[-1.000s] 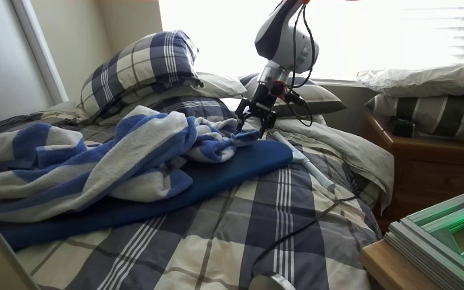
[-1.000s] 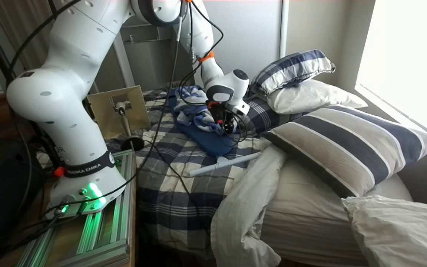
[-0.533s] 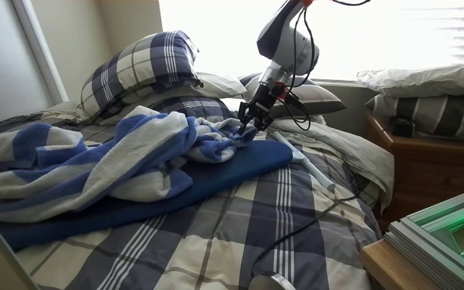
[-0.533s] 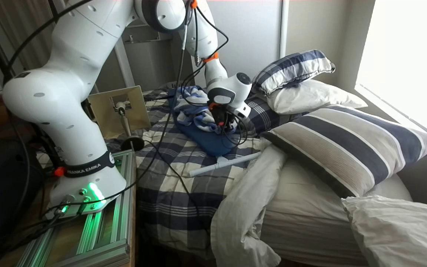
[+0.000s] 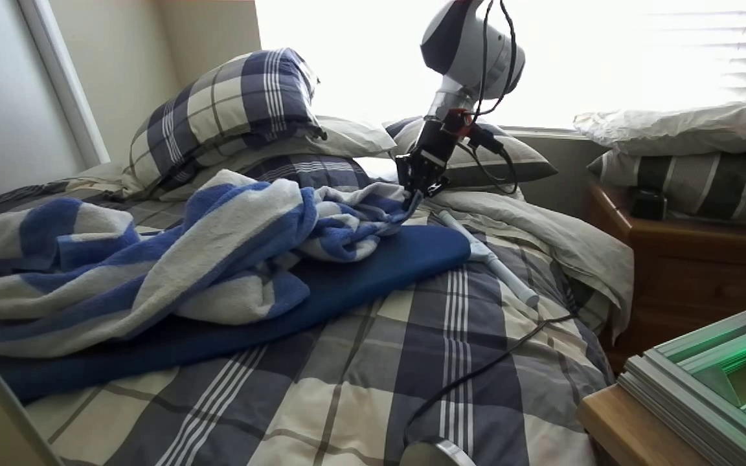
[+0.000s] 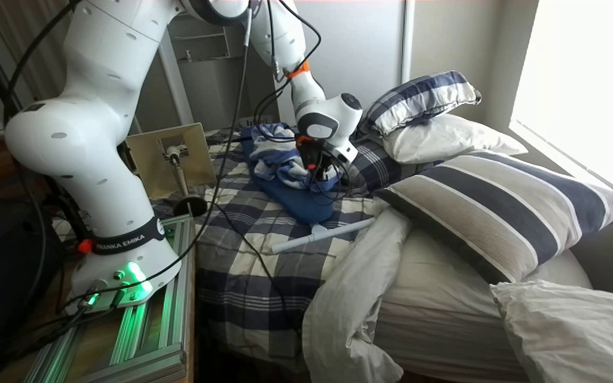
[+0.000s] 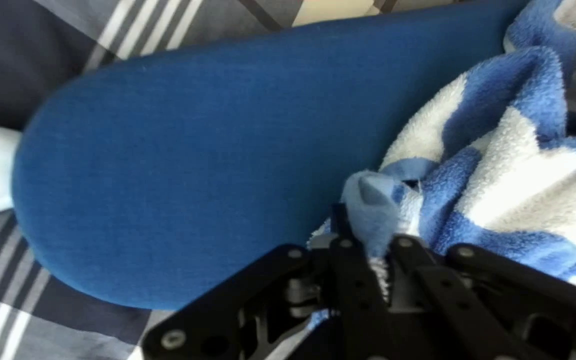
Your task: Pull the striped towel to the right
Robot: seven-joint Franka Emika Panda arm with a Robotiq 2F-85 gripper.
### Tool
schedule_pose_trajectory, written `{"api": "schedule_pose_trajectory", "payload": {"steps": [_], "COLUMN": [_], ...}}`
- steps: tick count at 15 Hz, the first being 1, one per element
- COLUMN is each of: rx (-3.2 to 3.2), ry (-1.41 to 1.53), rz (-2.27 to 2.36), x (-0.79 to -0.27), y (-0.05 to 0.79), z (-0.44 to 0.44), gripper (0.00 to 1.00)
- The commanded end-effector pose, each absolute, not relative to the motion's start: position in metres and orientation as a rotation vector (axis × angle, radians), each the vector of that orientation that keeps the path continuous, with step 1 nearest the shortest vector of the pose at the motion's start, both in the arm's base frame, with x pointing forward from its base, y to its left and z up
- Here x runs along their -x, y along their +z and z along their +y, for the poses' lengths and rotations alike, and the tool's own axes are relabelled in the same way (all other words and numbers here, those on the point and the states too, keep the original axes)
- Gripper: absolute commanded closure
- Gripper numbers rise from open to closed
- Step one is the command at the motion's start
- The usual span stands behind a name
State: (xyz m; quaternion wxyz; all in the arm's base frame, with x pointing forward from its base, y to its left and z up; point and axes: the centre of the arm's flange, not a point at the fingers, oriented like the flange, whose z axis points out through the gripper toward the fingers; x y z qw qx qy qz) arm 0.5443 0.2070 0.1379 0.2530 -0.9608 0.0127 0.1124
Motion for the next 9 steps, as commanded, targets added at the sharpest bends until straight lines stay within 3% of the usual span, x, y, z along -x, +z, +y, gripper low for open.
{"api": "schedule_pose_trajectory", "payload": {"steps": [1, 9], "rx": [2.744, 2.911], "ry": [0.343, 0.268], "rz": [0.22, 0.698], "x": [-0.495, -0.425], "y": [0.198, 0.289], "z": [0.188, 0.173], "gripper": [0.98, 0.98]}}
